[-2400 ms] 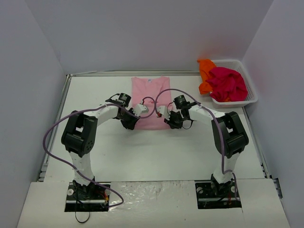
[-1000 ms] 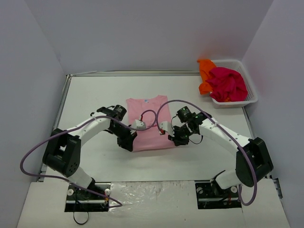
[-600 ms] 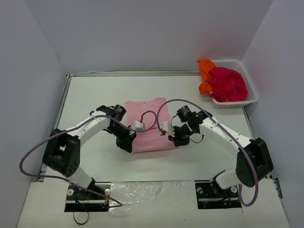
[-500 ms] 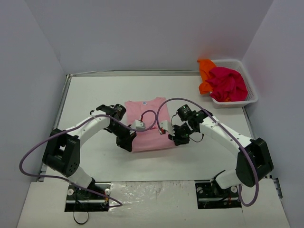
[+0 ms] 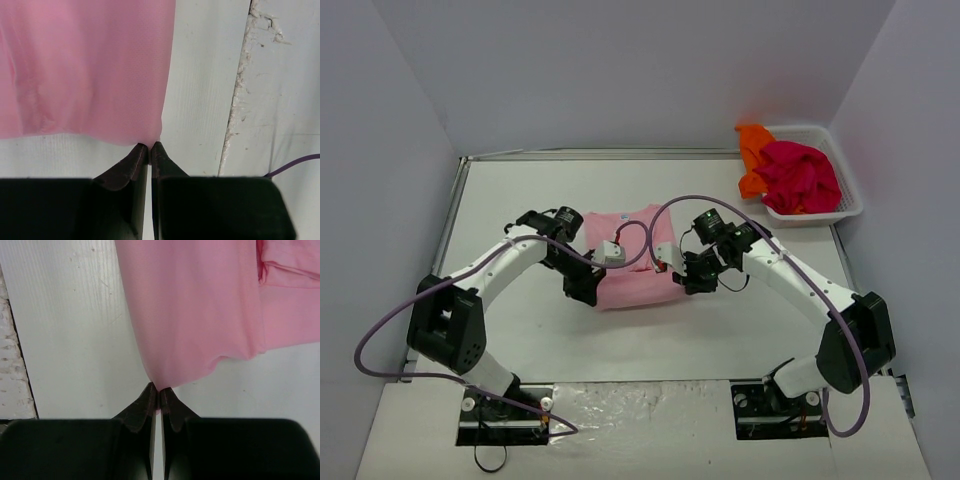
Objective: Fold and stack the t-shirts
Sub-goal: Fold the long partially folded tshirt into a neat square
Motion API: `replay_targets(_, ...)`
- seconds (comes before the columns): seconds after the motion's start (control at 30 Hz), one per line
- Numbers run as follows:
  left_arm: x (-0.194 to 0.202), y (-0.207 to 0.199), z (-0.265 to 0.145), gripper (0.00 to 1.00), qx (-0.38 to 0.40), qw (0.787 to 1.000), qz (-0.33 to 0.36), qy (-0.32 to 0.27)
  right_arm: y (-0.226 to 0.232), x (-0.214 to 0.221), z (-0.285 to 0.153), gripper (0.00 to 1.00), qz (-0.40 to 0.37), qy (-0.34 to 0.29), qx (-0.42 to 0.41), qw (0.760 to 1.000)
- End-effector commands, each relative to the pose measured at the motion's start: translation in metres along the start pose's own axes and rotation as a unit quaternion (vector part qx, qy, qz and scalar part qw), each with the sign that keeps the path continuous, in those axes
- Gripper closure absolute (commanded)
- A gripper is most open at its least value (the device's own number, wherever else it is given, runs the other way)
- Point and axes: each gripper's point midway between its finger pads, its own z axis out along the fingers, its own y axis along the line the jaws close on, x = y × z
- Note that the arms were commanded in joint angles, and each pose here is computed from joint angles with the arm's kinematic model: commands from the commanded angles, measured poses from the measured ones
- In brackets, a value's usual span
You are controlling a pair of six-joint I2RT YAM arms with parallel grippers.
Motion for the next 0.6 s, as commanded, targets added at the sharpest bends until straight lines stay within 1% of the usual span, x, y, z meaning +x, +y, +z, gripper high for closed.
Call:
replay_targets(0.0,-0.016,-0.003,-0.022,0.98,-0.020,0.999,0.026,-0.019,-0.004,-0.004,-0.011,1.00,-0.004,0.006,0.002,1.000)
replay_targets(0.27,-0.022,0.009,-0.035,0.98,-0.043,0.999,0.024,-0.024,-0.018,-0.008,-0.017,1.00,-0.009,0.008,0.020,1.000)
replay_targets(0.57,-0.031,0.024,-0.045,0.98,-0.063,0.997,0.021,-0.036,-0.046,-0.015,-0.029,1.00,-0.013,-0.002,0.048,0.999)
